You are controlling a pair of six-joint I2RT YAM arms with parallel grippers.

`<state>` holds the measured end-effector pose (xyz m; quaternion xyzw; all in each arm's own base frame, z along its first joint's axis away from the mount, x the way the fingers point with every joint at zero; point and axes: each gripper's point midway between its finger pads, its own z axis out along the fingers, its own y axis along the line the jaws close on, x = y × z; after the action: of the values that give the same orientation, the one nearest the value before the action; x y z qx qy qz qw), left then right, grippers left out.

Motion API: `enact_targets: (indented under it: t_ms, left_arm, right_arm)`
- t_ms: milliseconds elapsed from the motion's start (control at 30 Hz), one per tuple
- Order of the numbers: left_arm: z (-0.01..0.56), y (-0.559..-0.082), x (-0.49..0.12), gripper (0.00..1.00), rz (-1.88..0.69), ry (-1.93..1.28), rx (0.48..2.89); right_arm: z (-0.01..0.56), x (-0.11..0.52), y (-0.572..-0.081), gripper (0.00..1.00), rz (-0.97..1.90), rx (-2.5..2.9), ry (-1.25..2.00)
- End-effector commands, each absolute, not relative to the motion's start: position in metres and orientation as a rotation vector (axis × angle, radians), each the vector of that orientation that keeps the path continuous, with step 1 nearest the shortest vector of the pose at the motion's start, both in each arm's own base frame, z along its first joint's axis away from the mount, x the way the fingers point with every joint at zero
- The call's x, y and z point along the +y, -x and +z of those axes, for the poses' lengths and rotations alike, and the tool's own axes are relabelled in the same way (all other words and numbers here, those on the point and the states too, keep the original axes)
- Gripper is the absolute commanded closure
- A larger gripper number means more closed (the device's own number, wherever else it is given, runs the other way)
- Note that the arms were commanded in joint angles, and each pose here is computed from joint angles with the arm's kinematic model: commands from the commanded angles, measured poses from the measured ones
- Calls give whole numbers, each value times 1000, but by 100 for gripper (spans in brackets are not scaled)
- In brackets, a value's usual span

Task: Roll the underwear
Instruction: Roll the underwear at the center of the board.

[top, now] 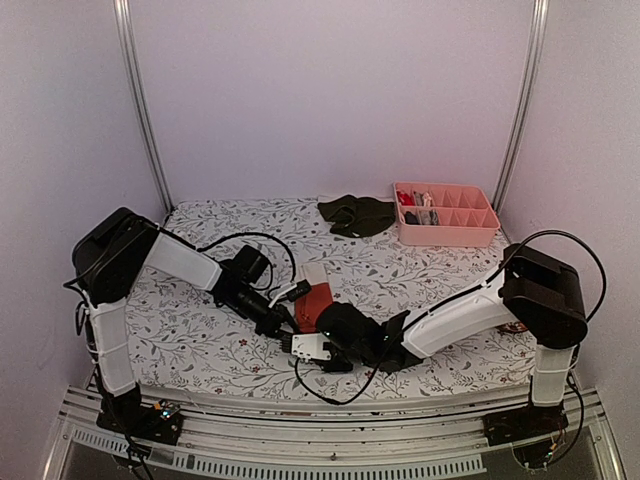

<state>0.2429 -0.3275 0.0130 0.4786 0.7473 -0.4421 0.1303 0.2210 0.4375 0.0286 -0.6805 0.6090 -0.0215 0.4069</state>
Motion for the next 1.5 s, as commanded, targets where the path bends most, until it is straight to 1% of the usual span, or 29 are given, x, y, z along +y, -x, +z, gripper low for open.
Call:
enact_targets:
  t_ms: [0, 200, 467, 500, 567, 600, 667, 733, 767, 800, 933, 1033, 1067, 1167, 1367, 1467]
  left_arm:
    - [4, -245, -322, 100, -1294, -1362, 2233]
    - [5, -246, -322, 100, -1304, -1355, 2232]
    - [9, -245, -321, 100, -1316, -1355, 2221]
    - [10, -245, -321, 100, -1317, -1354, 2219]
    - [11, -245, -321, 99, -1318, -1354, 2213]
    - [12, -246, -321, 99, -1318, -1353, 2210]
    - [15, -247, -320, 96, -1316, -1351, 2205]
    - [19, -248, -320, 89, -1313, -1351, 2192]
    - [22, -248, -319, 83, -1310, -1352, 2186]
    - [36, -251, -320, 72, -1296, -1356, 2145]
    - [61, -259, -314, 39, -1232, -1355, 2072]
    - [79, -268, -305, 21, -1139, -1339, 2011]
    - [85, -270, -303, 16, -1106, -1334, 1981]
    - [103, -275, -295, 2, -1006, -1328, 1902]
    - [129, -279, -276, 2, -701, -1380, 1682]
    - [130, -271, -263, 2, -535, -1439, 1538]
  right_arm:
    - [21, 433, -233, 62, -129, 1542, 1699]
    - [11, 426, -241, 64, -156, 1572, 1705]
    - [-7, 423, -244, 76, -134, 1660, 1739]
    - [-7, 422, -245, 79, -131, 1670, 1734]
    - [-9, 421, -246, 91, -121, 1696, 1731]
    - [-8, 421, -247, 94, -116, 1705, 1726]
    - [-7, 421, -247, 96, -96, 1722, 1722]
    - [-7, 422, -244, 97, -63, 1739, 1727]
    - [-6, 423, -242, 97, -42, 1751, 1727]
    - [-6, 423, -241, 97, -27, 1762, 1729]
    - [-4, 425, -233, 98, 70, 1838, 1736]
    - [-4, 423, -230, 98, 140, 1906, 1729]
    - [6, 431, -231, 98, 188, 1907, 1711]
    - [14, 435, -231, 98, 306, 1973, 1689]
    - [25, 443, -229, 98, 550, 2123, 1666]
    - [24, 446, -232, 98, 664, 2207, 1654]
